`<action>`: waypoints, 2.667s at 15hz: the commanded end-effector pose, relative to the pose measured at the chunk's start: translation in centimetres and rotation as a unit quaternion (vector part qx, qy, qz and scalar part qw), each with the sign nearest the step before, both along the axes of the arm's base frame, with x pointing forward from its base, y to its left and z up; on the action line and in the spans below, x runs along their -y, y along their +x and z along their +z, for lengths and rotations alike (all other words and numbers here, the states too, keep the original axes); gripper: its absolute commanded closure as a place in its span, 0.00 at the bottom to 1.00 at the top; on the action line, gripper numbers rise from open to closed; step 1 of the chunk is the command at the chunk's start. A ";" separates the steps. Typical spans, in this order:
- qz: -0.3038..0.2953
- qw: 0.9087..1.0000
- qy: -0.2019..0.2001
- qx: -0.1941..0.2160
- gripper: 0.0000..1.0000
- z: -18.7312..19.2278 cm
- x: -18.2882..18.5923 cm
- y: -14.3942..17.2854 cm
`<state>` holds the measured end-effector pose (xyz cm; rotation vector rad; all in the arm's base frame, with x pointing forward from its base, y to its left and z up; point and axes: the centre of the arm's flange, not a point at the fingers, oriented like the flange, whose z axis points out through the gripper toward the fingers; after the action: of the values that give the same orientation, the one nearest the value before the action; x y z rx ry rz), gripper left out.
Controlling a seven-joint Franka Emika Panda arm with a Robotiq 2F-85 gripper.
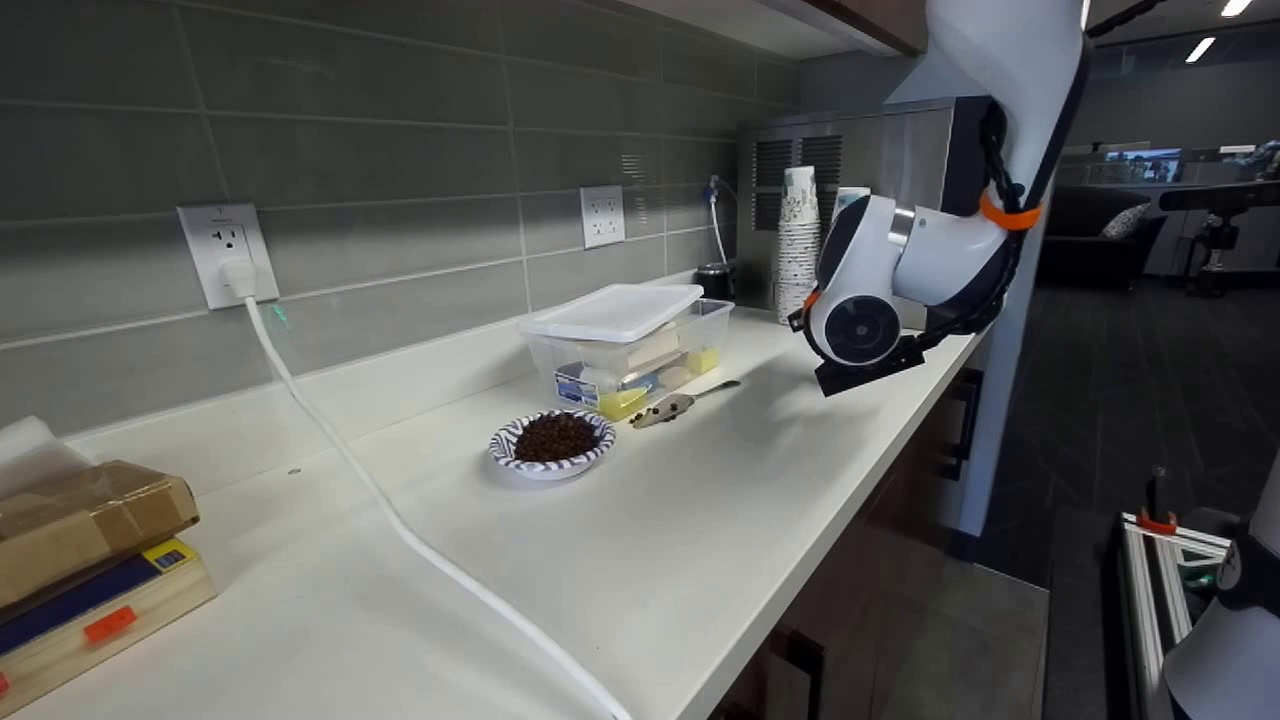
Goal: Flip the cup over
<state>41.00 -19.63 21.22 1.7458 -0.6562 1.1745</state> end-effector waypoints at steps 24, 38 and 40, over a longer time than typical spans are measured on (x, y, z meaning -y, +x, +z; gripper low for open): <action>0.021 0.988 -0.028 0.149 0.95 -3.4 -2.1 5.9; 0.032 0.983 -0.022 0.182 0.57 -3.8 -2.7 9.2; 0.030 0.983 -0.022 0.182 0.51 -4.0 -2.4 9.1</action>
<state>50.30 -16.56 18.46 1.6069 -0.7007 1.4543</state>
